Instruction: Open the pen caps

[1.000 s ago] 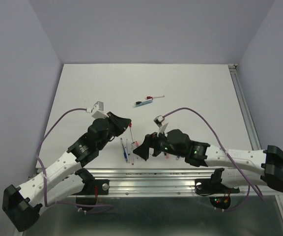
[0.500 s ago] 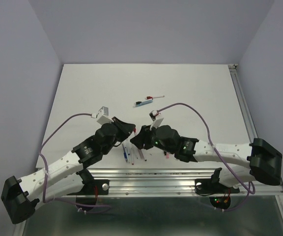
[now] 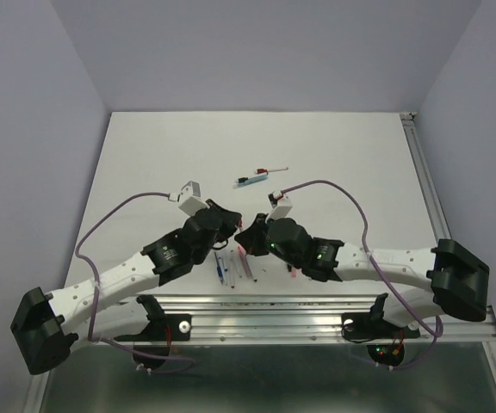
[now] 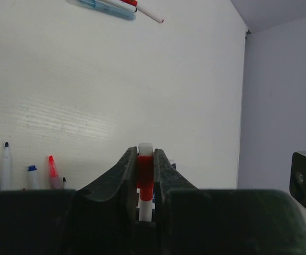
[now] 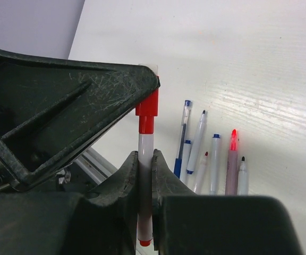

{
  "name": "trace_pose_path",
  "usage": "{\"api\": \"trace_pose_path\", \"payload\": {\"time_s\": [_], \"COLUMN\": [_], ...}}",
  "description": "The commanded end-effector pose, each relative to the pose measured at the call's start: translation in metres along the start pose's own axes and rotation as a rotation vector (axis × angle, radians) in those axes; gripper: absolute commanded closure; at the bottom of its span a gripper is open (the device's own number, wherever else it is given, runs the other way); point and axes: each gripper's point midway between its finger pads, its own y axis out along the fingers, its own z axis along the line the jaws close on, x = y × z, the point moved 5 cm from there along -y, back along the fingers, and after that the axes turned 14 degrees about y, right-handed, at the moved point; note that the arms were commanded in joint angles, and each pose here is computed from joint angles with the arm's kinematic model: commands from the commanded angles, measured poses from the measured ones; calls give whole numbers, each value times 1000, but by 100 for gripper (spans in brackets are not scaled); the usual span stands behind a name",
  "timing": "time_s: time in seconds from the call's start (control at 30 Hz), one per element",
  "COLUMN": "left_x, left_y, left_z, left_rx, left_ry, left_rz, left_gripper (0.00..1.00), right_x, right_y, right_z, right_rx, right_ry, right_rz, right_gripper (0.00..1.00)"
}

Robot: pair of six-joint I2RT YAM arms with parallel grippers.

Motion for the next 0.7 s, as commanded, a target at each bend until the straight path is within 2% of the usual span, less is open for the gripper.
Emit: {"api": "trace_pose_path", "payload": {"time_s": [0.0,0.17,0.3,0.5,0.67], "left_x": [52,90,111,113,104], "left_y": [26,45,40,30,24], "left_z": [-9,-11,-7,13,24], "left_rx": [105,116,126,167,169], "left_ry": [-6,-16,-16,-18,4], "left_rz": [-239,-263,-318,-342,-303], "left_gripper": [100,100,100,100,100], "right_x": [-68,-98,-98,-83,-64], "right_y": [-29,-37,-43,-58,-78], "right_z": [45,39,33,21,7], "right_rx": [193,152,135,119,81], "right_ry": [0,12,54,86,92], "right_rz": [244,269,241,176,108], "right_gripper": [99,99,99,99,99]}}
